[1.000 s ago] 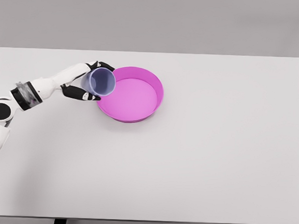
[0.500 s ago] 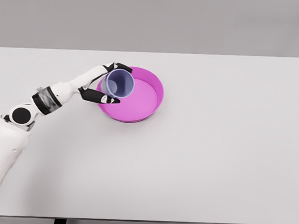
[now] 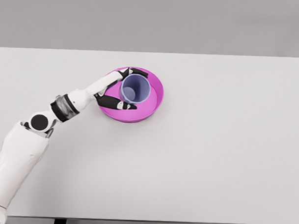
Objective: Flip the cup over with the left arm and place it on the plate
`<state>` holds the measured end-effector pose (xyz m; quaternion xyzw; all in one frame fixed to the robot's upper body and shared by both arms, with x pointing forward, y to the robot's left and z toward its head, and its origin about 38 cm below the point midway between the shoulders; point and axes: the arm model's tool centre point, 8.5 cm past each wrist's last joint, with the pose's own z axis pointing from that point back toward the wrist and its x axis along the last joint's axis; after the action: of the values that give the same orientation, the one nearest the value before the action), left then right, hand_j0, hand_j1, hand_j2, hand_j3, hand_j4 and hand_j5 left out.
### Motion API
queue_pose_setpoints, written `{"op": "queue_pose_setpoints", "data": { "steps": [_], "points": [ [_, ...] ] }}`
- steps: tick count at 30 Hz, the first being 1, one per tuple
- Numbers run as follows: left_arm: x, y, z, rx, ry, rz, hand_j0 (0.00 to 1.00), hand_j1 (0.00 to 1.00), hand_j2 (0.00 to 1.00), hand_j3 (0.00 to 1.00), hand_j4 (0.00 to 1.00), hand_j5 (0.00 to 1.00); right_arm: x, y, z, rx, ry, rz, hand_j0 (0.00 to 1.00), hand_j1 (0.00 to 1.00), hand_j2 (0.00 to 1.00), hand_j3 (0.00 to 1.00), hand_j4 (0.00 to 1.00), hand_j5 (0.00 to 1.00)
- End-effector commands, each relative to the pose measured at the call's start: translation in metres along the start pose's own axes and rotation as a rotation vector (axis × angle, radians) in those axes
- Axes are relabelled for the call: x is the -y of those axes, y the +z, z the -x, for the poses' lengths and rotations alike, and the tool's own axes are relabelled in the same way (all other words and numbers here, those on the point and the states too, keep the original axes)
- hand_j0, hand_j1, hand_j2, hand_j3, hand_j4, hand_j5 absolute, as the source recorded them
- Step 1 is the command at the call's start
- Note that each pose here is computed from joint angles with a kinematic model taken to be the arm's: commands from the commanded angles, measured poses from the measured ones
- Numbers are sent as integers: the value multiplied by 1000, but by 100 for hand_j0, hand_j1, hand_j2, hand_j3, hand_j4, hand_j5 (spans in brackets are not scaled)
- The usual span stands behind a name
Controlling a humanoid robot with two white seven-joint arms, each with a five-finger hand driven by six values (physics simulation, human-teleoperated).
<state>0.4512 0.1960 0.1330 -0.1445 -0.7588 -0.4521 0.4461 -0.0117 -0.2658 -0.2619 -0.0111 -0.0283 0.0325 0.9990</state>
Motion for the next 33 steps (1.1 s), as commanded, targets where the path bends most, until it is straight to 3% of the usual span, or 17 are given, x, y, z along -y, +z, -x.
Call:
{"op": "queue_pose_setpoints", "data": {
  "steps": [1, 6, 13, 33],
  "points": [
    [3, -2, 0, 5, 13, 3, 71, 71, 71, 71, 71, 71, 0, 0, 0, 0, 1, 0, 100, 100, 100, 100, 100, 100],
    [10, -6, 0, 2, 11, 39, 71, 71, 71, 71, 71, 71, 0, 0, 0, 0, 1, 0, 100, 100, 100, 100, 100, 100],
    [12, -2, 14, -38, 34, 32, 71, 71, 71, 71, 71, 71, 0, 0, 0, 0, 1, 0, 100, 100, 100, 100, 100, 100],
    [17, -17, 21, 3, 177, -68, 71, 71, 71, 71, 71, 71, 0, 0, 0, 0, 1, 0, 100, 100, 100, 100, 100, 100]
  ]
}}
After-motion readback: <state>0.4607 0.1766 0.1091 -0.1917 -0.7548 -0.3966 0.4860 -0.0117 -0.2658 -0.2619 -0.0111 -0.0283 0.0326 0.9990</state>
